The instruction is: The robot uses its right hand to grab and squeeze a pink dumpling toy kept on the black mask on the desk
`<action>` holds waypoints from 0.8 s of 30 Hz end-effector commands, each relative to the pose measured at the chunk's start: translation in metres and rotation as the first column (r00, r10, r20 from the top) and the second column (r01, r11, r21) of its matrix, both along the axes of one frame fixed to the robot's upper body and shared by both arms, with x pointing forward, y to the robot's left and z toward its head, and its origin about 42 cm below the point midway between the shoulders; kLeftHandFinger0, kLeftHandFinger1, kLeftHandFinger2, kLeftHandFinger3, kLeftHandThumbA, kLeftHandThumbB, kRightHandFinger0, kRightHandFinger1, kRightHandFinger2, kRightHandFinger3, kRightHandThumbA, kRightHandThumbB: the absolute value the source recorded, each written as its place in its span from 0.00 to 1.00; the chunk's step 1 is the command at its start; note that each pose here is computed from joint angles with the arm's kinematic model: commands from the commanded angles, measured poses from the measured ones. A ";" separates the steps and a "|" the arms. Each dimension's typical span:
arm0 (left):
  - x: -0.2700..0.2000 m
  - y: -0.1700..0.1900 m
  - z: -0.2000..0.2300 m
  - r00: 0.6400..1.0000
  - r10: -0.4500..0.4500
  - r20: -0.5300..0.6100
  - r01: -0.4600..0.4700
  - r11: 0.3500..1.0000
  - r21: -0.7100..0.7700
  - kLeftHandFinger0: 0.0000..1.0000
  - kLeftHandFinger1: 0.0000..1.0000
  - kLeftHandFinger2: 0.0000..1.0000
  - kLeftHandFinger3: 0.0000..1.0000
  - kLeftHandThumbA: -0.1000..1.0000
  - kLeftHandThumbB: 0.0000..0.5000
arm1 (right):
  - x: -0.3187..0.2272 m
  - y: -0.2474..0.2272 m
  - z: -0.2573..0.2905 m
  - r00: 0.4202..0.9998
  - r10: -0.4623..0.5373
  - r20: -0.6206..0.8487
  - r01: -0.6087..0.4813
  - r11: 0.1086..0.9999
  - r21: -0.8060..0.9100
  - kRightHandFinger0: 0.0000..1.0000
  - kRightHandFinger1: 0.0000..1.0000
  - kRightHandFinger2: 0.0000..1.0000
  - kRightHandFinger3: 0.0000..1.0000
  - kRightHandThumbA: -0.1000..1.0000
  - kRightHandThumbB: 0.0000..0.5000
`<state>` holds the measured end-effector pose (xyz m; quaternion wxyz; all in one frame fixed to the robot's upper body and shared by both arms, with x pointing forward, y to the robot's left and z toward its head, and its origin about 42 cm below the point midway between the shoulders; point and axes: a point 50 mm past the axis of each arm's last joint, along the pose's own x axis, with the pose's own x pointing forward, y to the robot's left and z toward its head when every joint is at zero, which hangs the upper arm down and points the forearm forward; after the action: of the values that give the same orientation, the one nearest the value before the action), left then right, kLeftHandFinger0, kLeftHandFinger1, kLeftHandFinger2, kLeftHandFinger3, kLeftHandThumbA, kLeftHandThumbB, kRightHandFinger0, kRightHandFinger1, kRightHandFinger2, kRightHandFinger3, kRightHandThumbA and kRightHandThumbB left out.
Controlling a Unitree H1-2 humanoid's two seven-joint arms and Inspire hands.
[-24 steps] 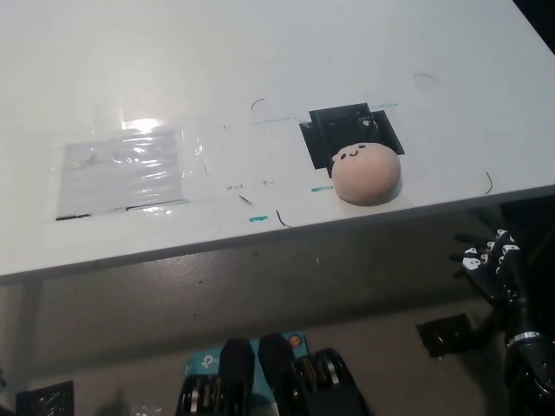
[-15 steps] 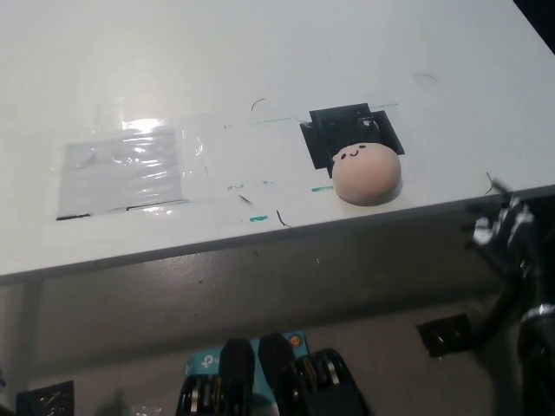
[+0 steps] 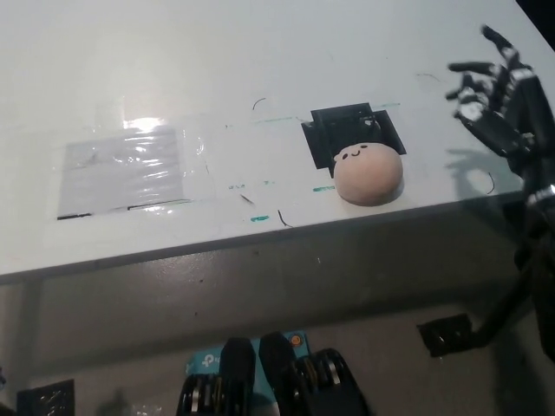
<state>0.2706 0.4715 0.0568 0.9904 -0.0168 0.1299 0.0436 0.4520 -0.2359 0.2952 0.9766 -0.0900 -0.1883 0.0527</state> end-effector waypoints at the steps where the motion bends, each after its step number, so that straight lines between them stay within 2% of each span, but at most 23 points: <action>1: 0.005 0.006 0.012 0.998 -0.013 0.056 0.011 1.000 0.021 0.00 0.01 0.10 0.10 1.00 1.00 | 0.012 0.011 0.031 0.997 0.069 0.020 -0.067 0.994 -0.092 0.39 0.55 0.71 1.00 0.36 0.47; 3: 0.005 0.006 0.013 0.998 -0.013 0.055 0.012 1.000 0.019 0.00 0.00 0.09 0.11 1.00 1.00 | 0.016 0.018 0.034 0.989 0.134 -0.060 -0.141 0.981 -0.135 0.56 0.76 0.91 1.00 0.46 0.49; 4: 0.005 0.005 0.013 0.998 -0.013 0.056 0.012 1.000 0.017 0.00 0.00 0.10 0.11 0.99 1.00 | 0.017 0.019 0.035 0.986 0.147 -0.076 -0.157 0.976 -0.152 0.60 0.80 0.93 1.00 0.46 0.49; 5: 0.005 0.005 0.014 0.998 -0.017 0.059 0.015 1.000 0.022 0.00 0.00 0.09 0.11 1.00 1.00 | 0.019 0.021 0.037 0.980 0.164 -0.114 -0.183 0.967 -0.179 0.68 0.91 1.00 1.00 0.53 0.57; 6: 0.004 0.005 0.014 0.998 -0.010 0.063 0.009 1.000 0.020 0.00 0.00 0.08 0.10 1.00 1.00 | 0.019 0.024 0.041 0.969 0.197 -0.147 -0.226 0.950 -0.214 0.78 1.00 1.00 1.00 0.56 0.62; 7: 0.005 0.005 0.013 0.998 -0.013 0.064 0.011 1.000 0.021 0.00 0.00 0.08 0.10 1.00 1.00 | 0.018 0.024 0.042 0.965 0.206 -0.161 -0.241 0.940 -0.243 0.95 1.00 1.00 1.00 0.63 0.68; 8: 0.004 0.006 0.013 0.998 -0.015 0.064 0.014 1.000 0.020 0.00 0.01 0.08 0.10 0.99 1.00 | 0.019 0.026 0.044 0.959 0.211 -0.189 -0.264 0.908 -0.326 1.00 1.00 1.00 1.00 0.70 0.73; 9: 0.004 0.006 0.013 0.998 -0.015 0.063 0.013 1.000 0.020 0.00 0.01 0.08 0.10 0.99 1.00 | 0.019 0.027 0.044 0.958 0.210 -0.197 -0.268 0.899 -0.346 1.00 1.00 1.00 1.00 0.71 0.75; 10: 0.004 0.006 0.013 0.998 -0.009 0.060 0.008 1.000 0.015 0.00 0.01 0.08 0.09 0.99 1.00 | 0.021 0.029 0.043 0.954 0.207 -0.216 -0.283 0.861 -0.423 1.00 1.00 1.00 1.00 0.81 0.85; 13: 0.003 0.007 0.015 0.998 -0.013 0.057 0.011 1.000 0.025 0.00 0.02 0.11 0.10 1.00 1.00 | 0.023 0.034 0.035 0.956 0.191 -0.222 -0.279 0.824 -0.494 1.00 1.00 1.00 1.00 0.87 0.98; 15: 0.004 0.007 0.016 0.998 -0.013 0.056 0.012 1.000 0.028 0.00 0.01 0.09 0.10 1.00 1.00 | 0.025 0.037 0.030 0.952 0.193 -0.237 -0.288 0.829 -0.479 1.00 1.00 1.00 1.00 0.85 0.97; 16: 0.004 0.007 0.016 0.998 -0.019 0.055 0.017 0.999 0.029 0.00 0.00 0.10 0.10 1.00 1.00 | 0.026 0.038 0.028 0.948 0.190 -0.257 -0.291 0.844 -0.450 1.00 1.00 1.00 1.00 0.81 1.00; 20: 0.005 0.007 0.015 0.999 -0.008 0.048 0.007 1.000 0.024 0.00 0.00 0.08 0.10 1.00 1.00 | 0.030 0.041 0.023 0.950 0.179 -0.257 -0.280 0.852 -0.442 1.00 1.00 1.00 1.00 0.81 1.00; 24: 0.006 0.008 0.014 0.998 -0.017 0.061 0.015 0.999 0.028 0.00 0.00 0.08 0.10 1.00 1.00 | 0.042 0.051 -0.009 0.954 0.128 -0.272 -0.237 0.877 -0.417 1.00 1.00 1.00 1.00 0.81 0.90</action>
<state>0.2710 0.4712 0.0583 0.9909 -0.0154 0.1269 0.0425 0.4812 -0.1941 0.2729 0.9353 -0.2737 -0.0282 0.2225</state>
